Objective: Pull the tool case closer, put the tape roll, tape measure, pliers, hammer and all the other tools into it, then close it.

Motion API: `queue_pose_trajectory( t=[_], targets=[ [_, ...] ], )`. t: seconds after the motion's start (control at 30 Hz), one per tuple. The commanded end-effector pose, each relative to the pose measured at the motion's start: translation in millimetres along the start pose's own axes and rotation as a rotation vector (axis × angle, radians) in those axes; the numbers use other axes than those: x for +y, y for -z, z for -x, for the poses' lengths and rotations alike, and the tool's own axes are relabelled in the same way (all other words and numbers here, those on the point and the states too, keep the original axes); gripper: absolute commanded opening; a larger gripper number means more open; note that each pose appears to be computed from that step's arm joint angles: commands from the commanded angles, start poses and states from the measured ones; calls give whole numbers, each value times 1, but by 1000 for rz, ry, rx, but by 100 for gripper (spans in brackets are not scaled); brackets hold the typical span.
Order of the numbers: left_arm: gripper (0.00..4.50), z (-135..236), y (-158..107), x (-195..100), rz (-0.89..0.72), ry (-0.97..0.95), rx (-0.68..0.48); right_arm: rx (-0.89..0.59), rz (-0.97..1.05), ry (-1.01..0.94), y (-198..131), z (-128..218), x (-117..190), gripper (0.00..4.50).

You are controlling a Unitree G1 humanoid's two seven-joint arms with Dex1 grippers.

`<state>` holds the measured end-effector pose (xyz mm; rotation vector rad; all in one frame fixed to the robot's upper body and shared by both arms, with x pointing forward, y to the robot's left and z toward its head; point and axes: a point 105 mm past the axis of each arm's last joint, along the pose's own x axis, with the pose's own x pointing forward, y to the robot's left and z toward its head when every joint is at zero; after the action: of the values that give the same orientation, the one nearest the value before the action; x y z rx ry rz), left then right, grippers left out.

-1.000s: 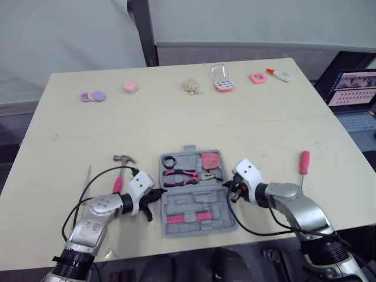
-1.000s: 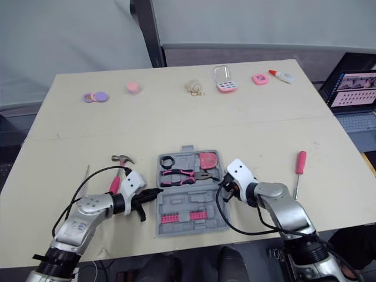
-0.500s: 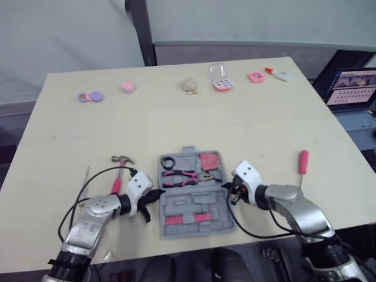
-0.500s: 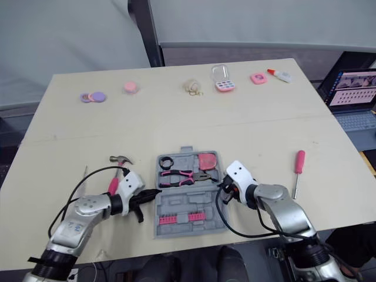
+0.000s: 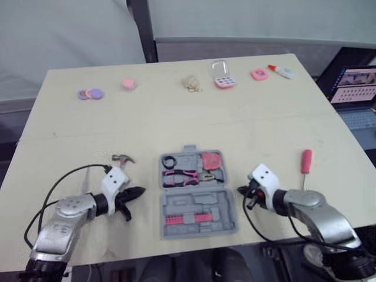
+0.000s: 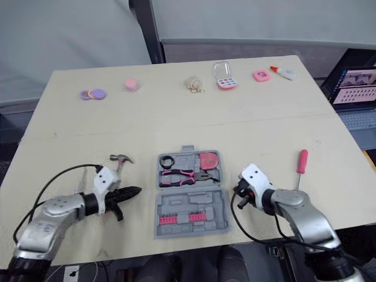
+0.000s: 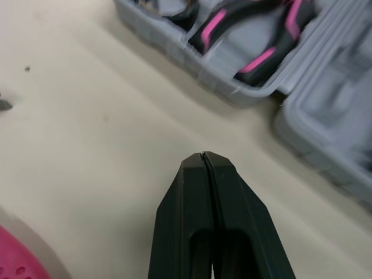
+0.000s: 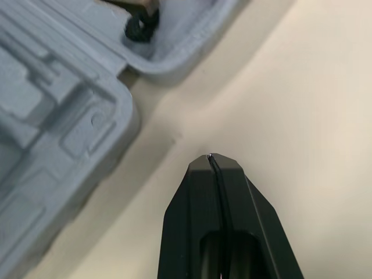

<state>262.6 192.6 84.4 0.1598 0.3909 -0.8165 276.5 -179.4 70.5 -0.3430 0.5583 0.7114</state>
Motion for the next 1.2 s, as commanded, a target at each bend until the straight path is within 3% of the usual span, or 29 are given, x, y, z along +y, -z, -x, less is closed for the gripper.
queue_pose_trajectory(
  t=[0.03, 0.17, 0.47, 0.63, 0.9, 1.0, 1.2],
  targets=[
    [4, 25, -28, -13, 5, 79, -104, -50, 24, -90, -15, 27, 11, 0],
    [4, 46, -33, -22, 44, 103, -125, -27, 10, -225, -12, 51, 29, 0],
    [4, 70, -4, -45, 55, 120, -36, 45, -59, -366, 5, 87, 46, 0],
    [4, 71, -3, -51, 53, 129, -51, 74, -72, -389, 14, 92, 60, 0],
    [4, 99, 12, -49, 64, 108, -70, -3, -58, -402, 1, 76, 82, 0],
    [92, 107, 13, -49, 75, 98, -102, 1, -67, -414, 2, 81, 81, 92],
    [348, 134, 33, -55, 88, 35, -84, 4, -88, -392, 11, 90, 81, 355]
  ],
)
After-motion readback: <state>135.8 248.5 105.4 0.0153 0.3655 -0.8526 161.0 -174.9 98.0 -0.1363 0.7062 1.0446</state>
